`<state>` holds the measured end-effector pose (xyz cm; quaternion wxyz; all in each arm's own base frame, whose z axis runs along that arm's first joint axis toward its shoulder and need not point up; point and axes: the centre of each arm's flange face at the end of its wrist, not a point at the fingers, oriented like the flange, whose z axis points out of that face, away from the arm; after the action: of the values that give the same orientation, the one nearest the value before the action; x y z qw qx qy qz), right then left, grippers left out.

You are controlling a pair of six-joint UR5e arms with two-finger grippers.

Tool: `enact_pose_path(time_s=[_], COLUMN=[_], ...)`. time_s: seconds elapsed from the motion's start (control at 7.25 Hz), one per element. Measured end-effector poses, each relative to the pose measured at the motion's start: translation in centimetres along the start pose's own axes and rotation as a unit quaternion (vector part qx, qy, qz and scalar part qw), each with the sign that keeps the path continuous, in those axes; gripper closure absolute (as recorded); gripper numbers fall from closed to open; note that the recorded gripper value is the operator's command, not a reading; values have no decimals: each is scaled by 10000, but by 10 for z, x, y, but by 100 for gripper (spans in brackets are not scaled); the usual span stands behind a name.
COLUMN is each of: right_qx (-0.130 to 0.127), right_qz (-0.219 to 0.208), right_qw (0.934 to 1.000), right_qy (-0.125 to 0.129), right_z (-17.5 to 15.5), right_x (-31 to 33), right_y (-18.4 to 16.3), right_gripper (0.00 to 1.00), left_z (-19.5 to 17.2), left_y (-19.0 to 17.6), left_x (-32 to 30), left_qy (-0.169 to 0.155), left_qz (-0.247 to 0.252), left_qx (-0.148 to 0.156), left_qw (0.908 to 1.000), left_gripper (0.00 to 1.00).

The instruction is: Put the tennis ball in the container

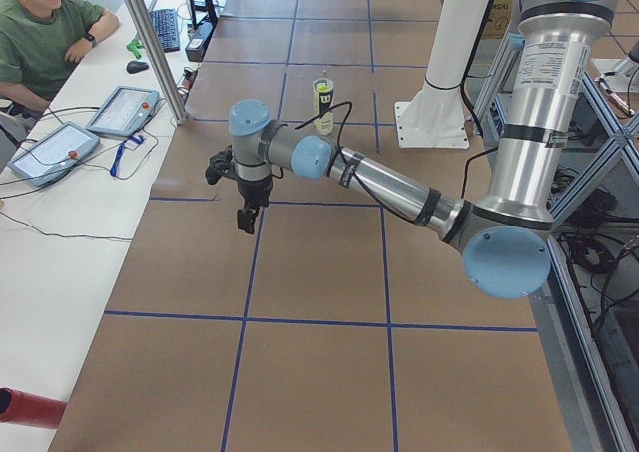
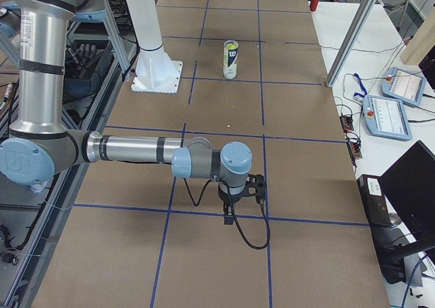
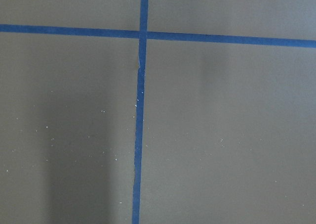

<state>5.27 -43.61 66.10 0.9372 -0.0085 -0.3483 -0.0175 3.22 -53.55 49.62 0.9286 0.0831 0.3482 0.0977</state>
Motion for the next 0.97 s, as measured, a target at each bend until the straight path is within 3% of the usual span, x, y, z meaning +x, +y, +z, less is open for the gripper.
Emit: enact_pose_path(time_s=[0.28,0.55,0.97], right_qx=[-2,-2,-2], right_qz=[1,2,2], right_qw=[10000,10000,10000], right_qy=[0,0,0], right_z=[0,0,0], right_x=[0,0,0], right_y=[0,0,0], right_gripper=[0,0,0], left_z=[25,34,31], left_y=[68,125,142], left_x=[-83,-129,-146], left_qy=[187,436,450], left_qz=[45,-128,-340], left_qx=[-46,166,194], left_qw=[9998,9988,9982], left_gripper=[0,0,0])
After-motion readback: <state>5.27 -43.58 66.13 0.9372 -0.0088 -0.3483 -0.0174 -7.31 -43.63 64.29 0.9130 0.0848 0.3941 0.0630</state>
